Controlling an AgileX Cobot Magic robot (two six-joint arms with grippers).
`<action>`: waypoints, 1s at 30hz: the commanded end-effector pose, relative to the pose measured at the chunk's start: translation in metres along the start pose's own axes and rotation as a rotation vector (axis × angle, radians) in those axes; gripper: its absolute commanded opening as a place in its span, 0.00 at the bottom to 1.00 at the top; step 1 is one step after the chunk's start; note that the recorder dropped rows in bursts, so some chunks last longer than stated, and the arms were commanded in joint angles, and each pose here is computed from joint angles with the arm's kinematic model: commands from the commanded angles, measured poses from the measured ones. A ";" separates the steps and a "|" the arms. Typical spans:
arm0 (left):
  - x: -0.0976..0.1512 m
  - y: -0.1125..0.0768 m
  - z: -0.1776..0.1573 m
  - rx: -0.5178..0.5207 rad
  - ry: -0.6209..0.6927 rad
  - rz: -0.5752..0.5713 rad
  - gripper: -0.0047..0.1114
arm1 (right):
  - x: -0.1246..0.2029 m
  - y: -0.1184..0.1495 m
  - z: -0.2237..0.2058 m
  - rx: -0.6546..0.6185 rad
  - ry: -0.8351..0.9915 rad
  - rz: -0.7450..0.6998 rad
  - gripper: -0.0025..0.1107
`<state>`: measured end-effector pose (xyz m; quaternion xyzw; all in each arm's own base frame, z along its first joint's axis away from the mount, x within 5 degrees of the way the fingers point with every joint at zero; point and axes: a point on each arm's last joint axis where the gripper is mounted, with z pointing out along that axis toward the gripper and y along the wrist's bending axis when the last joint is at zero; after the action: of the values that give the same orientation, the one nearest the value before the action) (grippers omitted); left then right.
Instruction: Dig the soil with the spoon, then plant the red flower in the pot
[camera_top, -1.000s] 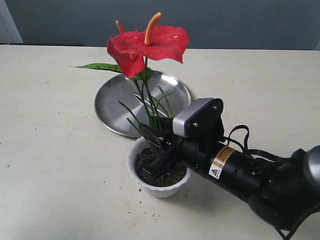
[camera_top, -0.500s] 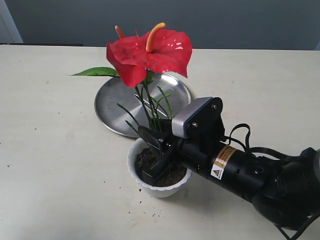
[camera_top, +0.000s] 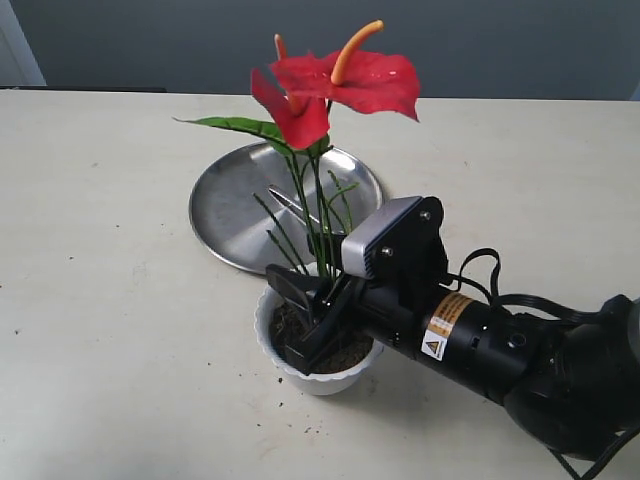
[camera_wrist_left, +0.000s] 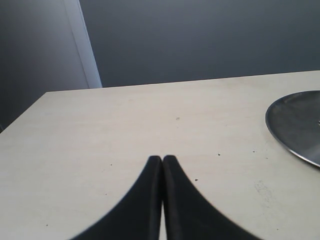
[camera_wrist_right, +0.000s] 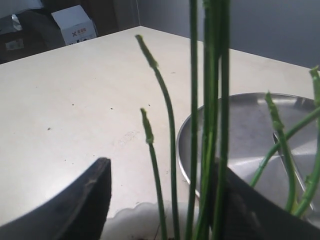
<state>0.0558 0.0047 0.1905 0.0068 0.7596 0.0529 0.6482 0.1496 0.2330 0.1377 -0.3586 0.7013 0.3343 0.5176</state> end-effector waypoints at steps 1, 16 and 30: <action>-0.002 0.000 -0.001 0.008 -0.011 -0.009 0.04 | 0.015 0.001 -0.004 -0.009 0.123 -0.005 0.49; -0.002 0.000 -0.001 0.008 -0.011 -0.009 0.04 | 0.017 -0.005 -0.004 0.055 0.154 -0.074 0.49; -0.002 0.000 -0.001 0.008 -0.011 -0.009 0.04 | 0.014 0.004 -0.005 -0.049 0.129 -0.154 0.02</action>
<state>0.0558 0.0047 0.1905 0.0068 0.7596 0.0529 0.6482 0.1469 0.2336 0.1375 -0.4188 0.6745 0.3021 0.5276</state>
